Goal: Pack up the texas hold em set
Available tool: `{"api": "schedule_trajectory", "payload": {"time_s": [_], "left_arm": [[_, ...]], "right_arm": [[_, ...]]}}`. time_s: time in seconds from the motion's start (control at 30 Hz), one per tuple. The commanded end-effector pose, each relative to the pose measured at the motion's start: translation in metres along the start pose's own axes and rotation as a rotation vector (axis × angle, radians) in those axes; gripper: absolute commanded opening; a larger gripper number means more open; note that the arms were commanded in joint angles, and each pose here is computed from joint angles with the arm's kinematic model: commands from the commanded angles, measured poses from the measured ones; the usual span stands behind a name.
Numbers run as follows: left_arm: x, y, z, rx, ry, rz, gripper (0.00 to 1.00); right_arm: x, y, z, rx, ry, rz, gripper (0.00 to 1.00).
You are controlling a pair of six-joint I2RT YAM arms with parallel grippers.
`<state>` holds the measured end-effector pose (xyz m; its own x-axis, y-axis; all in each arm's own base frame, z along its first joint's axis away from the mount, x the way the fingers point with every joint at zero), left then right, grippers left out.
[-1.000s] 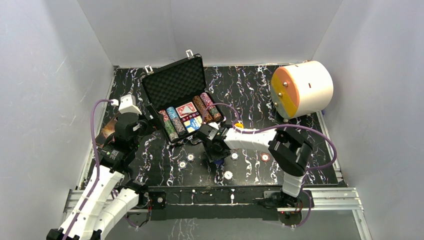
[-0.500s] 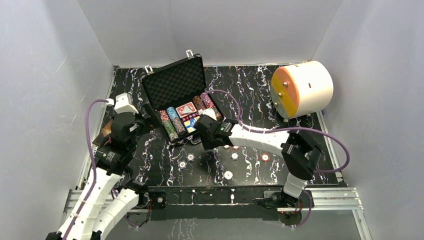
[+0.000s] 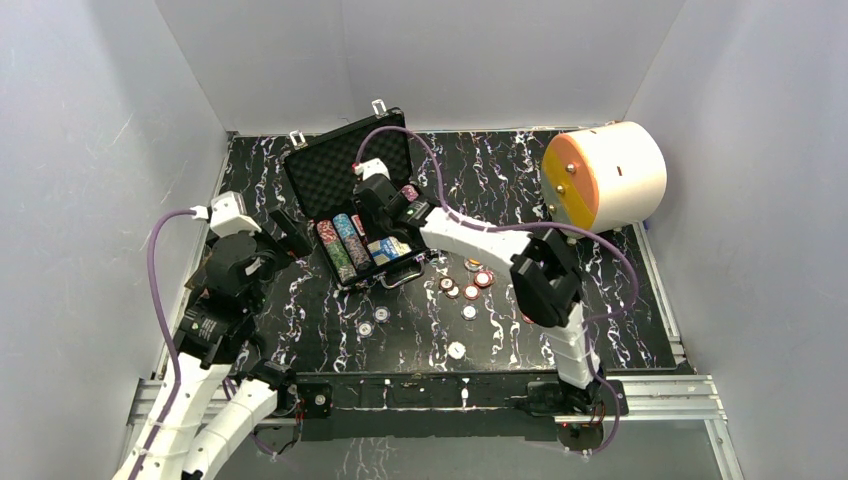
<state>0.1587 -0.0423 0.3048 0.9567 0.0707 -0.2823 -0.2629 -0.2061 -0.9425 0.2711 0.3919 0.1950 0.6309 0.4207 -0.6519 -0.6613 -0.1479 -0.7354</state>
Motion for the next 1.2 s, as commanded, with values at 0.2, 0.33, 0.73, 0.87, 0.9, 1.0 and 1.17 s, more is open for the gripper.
{"api": "schedule_trajectory", "payload": {"time_s": [0.2,0.33,0.73,0.87,0.9,1.0,1.17], "left_arm": [[-0.003,-0.003,0.003,-0.028,-0.023,-0.008,0.98],[0.000,-0.002,0.002,-0.015,-0.031,0.000,0.98],[0.002,-0.002,0.003,0.000,-0.046,0.002,0.98],[0.002,-0.003,0.002,-0.002,-0.044,0.001,0.98],[0.002,-0.003,0.002,-0.004,-0.043,-0.001,0.98],[0.002,-0.003,0.002,-0.006,-0.040,-0.001,0.98],[0.002,-0.005,0.001,-0.006,-0.030,-0.003,0.98]], "right_arm": [[0.070,-0.026,0.004,-0.100,0.016,-0.068,0.53],[0.084,-0.029,0.004,-0.112,0.034,-0.083,0.53],[0.102,-0.029,-0.009,-0.087,0.092,-0.060,0.60],[0.092,-0.037,-0.002,-0.079,0.029,-0.065,0.68],[0.088,-0.041,0.000,-0.075,0.015,-0.071,0.69],[0.077,-0.051,0.002,-0.060,0.002,-0.095,0.71],[0.049,-0.071,-0.003,-0.002,0.020,-0.141,0.71]]}}
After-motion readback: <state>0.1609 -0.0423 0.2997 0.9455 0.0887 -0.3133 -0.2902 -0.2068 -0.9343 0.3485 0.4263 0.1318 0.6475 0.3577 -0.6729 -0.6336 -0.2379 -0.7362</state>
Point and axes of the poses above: each gripper's point midway between its finger pads, its own x axis out along the fingers, its own z axis along the line the jaws close on, y = z × x, the point moved 9 cm from there along -x, back along the fingers, and after that the axes turned 10 degrees about x, right-handed, at the moved point
